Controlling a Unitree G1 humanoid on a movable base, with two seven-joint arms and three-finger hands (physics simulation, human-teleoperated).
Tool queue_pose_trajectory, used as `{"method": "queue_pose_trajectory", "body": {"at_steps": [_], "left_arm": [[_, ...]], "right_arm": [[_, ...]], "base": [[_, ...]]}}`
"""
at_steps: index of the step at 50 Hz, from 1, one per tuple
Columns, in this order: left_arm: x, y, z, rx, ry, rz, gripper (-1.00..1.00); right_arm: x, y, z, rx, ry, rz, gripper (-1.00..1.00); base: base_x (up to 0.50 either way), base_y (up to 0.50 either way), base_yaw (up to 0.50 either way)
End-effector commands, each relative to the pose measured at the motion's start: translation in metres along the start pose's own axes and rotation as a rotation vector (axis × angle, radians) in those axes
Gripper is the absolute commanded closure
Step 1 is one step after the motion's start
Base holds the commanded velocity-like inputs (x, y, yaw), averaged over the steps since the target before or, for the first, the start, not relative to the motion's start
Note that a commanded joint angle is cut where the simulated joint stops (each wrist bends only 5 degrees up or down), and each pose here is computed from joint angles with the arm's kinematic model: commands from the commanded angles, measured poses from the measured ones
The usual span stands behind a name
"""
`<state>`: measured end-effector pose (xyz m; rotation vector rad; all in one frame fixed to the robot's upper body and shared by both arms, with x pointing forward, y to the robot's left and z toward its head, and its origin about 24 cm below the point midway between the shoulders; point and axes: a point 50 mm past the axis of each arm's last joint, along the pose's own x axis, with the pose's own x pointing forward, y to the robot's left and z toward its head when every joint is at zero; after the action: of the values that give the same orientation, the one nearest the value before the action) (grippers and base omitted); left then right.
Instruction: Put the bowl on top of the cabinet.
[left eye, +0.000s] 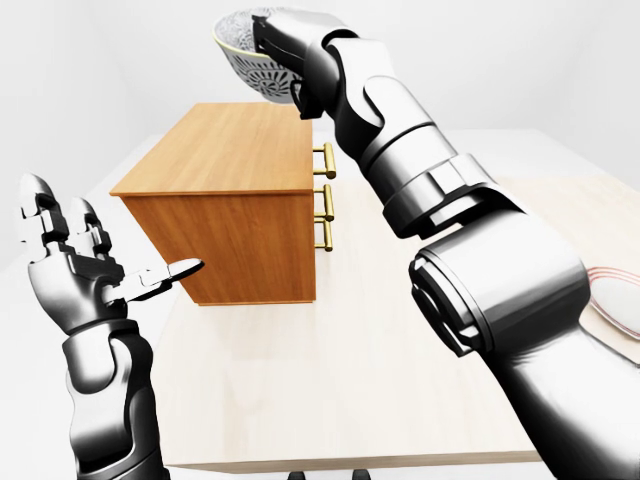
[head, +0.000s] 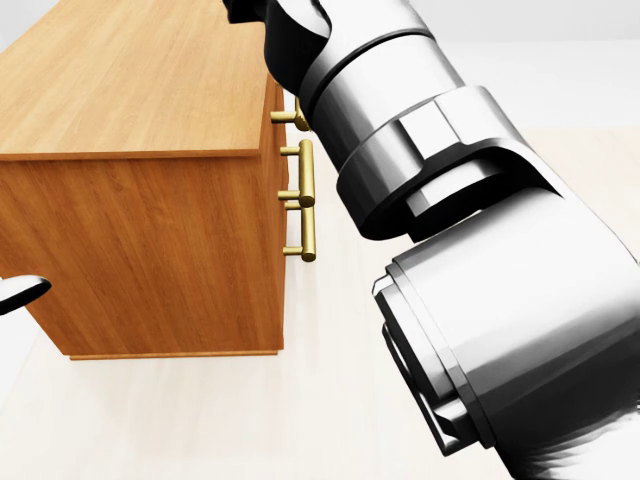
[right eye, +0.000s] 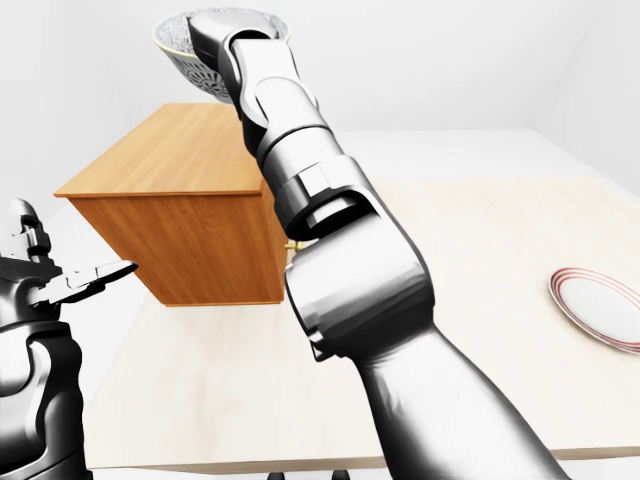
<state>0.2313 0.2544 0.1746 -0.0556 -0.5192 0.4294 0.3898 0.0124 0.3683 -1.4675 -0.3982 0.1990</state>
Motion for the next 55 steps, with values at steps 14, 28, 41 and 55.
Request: {"method": "queue_pose_trajectory", "body": {"at_steps": [14, 28, 41, 55], "left_arm": [[-0.004, -0.007, -0.006, -0.001, 0.027, -0.014, -1.00], [-0.003, -0.006, -0.007, -0.002, 0.031, -0.012, -1.00], [-0.004, -0.006, -0.009, -0.001, 0.038, -0.012, -1.00], [-0.004, -0.006, -0.009, 0.000, 0.041, -0.012, -1.00]], "right_arm": [[0.004, 0.048, 0.003, -0.010, -0.021, 0.078, 1.00], [0.004, 0.050, 0.018, 0.011, -0.077, 0.076, 1.00], [0.004, 0.053, 0.020, 0.032, -0.085, 0.081, 1.00], [0.004, 0.055, 0.017, 0.028, -0.074, 0.081, 0.25]], "base": [[0.00, 0.00, 0.00], [0.00, 0.00, 0.00], [0.00, 0.00, 0.00], [0.00, 0.00, 0.00]]}}
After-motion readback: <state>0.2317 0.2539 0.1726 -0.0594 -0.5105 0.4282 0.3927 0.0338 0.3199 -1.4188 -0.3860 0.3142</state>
